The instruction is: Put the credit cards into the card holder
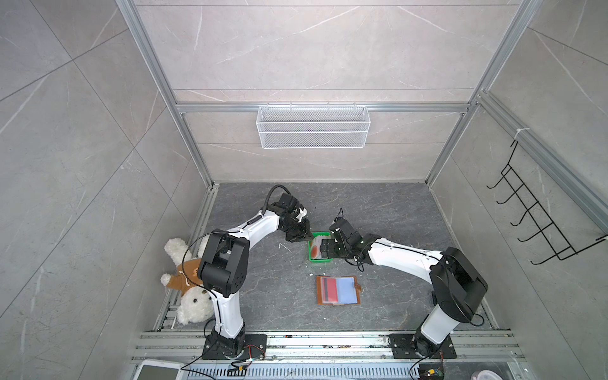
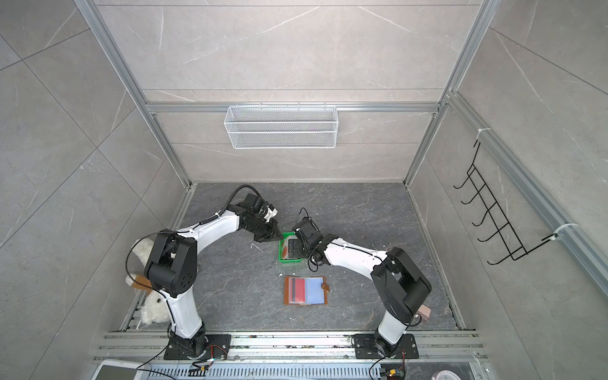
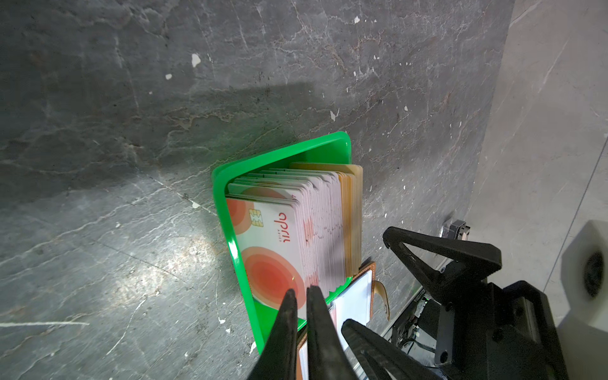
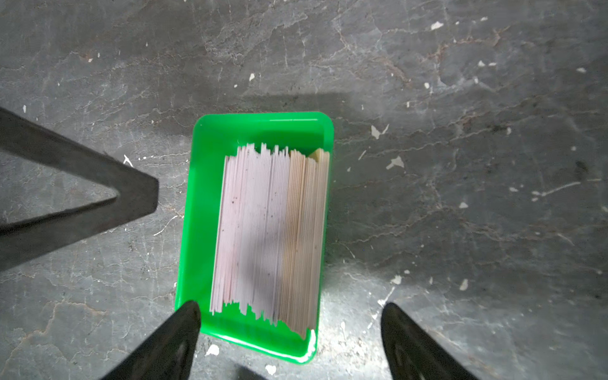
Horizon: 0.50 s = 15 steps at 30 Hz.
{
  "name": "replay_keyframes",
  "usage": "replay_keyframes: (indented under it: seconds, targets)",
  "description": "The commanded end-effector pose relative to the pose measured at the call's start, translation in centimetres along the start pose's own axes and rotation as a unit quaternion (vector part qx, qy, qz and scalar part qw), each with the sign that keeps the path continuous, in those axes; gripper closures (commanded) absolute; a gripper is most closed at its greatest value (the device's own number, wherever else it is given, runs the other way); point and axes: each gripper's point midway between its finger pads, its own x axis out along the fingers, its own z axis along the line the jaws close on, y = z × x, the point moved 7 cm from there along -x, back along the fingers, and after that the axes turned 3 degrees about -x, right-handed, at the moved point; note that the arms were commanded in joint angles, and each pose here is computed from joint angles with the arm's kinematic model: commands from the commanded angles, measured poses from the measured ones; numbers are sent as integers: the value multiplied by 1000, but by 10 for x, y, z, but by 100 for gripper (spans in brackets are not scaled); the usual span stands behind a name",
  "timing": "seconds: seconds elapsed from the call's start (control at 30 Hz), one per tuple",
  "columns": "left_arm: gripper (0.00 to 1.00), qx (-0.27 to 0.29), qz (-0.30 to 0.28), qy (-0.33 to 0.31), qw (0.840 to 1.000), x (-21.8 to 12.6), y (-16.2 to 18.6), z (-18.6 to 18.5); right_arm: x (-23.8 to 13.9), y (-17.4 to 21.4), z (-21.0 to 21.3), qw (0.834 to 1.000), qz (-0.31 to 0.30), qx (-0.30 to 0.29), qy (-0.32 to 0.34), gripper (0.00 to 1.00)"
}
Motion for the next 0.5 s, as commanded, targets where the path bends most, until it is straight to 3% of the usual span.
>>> replay_keyframes:
  seconds: [0.0, 0.47]
  targets:
    - [89, -2, 4, -11, 1000, -1, 2, 0, 2, -4, 5, 1000, 5, 5, -5, 12]
    - [89, -2, 31, -22, 999, 20, 9, 1, 17, -8, 15, 1000, 16, 9, -16, 12]
